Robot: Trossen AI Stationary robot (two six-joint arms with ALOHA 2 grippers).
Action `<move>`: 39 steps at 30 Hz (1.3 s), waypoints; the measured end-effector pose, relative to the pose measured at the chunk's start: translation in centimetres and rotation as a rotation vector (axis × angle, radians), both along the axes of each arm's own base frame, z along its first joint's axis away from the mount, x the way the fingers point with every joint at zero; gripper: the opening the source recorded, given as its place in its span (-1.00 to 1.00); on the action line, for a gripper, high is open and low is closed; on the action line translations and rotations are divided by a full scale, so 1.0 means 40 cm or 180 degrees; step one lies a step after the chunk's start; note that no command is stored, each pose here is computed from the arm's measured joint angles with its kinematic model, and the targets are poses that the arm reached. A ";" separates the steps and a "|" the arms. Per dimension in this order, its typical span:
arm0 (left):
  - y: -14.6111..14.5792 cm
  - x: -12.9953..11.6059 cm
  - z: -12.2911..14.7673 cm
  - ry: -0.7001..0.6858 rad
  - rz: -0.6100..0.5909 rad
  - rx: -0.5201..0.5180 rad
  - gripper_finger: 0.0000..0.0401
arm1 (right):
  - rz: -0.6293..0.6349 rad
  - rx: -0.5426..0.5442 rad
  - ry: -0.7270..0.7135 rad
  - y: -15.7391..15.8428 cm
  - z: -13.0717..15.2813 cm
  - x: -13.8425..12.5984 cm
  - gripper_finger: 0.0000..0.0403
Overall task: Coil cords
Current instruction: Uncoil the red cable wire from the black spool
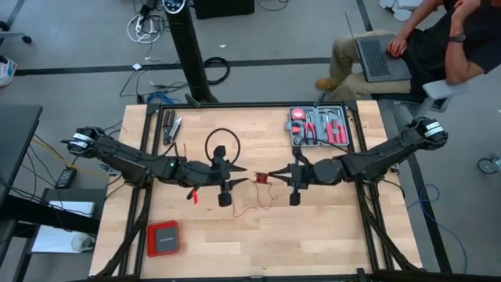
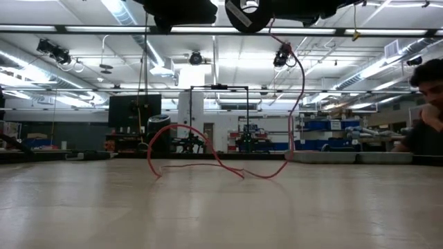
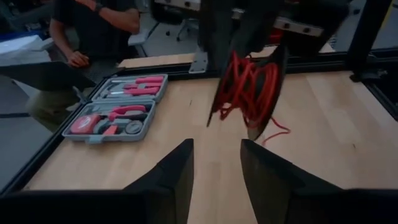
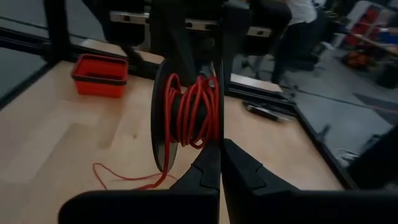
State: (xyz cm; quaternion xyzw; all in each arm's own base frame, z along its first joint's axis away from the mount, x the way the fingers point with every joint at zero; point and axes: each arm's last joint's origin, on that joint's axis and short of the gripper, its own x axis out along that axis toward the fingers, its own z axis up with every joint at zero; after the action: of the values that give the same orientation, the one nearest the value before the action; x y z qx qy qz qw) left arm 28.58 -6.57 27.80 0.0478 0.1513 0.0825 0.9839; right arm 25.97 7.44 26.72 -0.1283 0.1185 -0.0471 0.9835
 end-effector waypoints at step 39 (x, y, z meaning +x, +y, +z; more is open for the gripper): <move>0.004 0.006 0.009 -0.0095 -0.0277 -0.0081 -0.99 | 0.0235 0.0124 -0.0170 -0.037 -0.027 0.062 -0.97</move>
State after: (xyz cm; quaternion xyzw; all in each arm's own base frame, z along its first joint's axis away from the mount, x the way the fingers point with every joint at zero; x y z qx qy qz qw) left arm 28.81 -6.41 28.16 0.0406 0.1354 0.0385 0.9892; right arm 28.44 5.97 25.64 -0.1120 0.0883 -0.0119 0.9897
